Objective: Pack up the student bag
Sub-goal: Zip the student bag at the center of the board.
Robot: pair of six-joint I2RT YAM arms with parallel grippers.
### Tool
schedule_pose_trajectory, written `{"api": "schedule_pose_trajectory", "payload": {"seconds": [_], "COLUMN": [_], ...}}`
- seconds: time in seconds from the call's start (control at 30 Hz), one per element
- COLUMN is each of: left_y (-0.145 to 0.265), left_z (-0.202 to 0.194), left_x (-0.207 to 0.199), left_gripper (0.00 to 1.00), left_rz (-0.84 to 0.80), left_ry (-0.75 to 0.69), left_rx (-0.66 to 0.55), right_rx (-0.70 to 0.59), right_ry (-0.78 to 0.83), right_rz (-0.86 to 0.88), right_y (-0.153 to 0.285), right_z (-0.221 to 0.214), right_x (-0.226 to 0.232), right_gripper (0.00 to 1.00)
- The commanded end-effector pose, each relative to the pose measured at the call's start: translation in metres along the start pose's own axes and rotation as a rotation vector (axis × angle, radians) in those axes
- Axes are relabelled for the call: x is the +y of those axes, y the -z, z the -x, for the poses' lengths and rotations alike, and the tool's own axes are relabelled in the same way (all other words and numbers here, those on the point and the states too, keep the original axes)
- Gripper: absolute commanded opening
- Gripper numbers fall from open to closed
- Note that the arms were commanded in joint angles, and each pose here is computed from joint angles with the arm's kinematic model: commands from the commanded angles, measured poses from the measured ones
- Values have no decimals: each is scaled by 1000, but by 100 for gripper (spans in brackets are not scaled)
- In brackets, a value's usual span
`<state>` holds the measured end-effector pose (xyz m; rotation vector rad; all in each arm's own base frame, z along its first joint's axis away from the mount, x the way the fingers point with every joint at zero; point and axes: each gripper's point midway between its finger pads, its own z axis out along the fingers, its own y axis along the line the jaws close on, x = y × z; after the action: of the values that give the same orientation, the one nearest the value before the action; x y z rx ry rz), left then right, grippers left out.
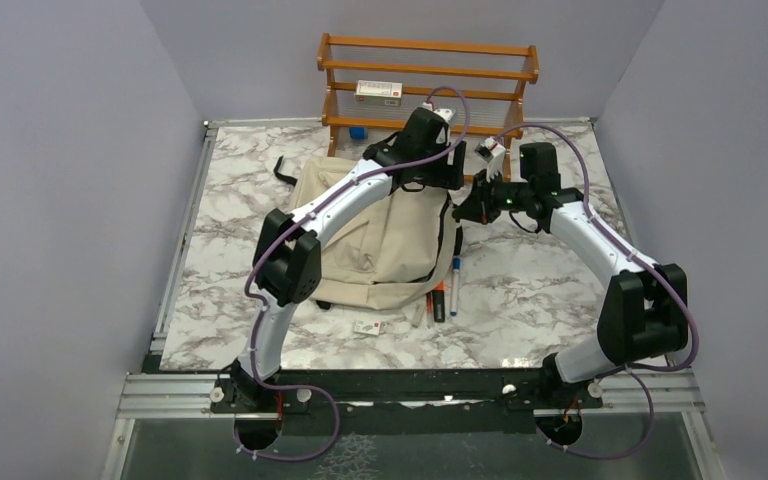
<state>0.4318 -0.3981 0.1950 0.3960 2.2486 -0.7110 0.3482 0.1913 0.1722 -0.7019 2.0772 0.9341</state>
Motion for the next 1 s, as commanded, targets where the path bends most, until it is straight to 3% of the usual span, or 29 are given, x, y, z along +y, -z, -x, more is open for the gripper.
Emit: {"api": "schedule_pose_trajectory", "payload": {"seconds": [0.0,0.33,0.57,0.73,0.97], "left_y": [-12,-7,-13,-23,-37], "left_z": [-19,-21,-27,-27,-15], "left_x": [4,16,14,15,19], "left_gripper": [77,62,31,0,0], "left_rz": [52,147,129,127,146], "left_ry": [-44,-115,-121,-125,-104], "left_rx": [84,95,114,114,76], "right_rx": [-52,-52,-51,-44,-9], "right_ry": [40,47,39,8,-30], "right_rz": [3,-26,-8,31,120], "right_y": [9,9,11,14,4], "right_z": [15,12,15,17,12], "right_x": [7,2,7,17,55], "right_gripper": [0,0,1,0,0]}}
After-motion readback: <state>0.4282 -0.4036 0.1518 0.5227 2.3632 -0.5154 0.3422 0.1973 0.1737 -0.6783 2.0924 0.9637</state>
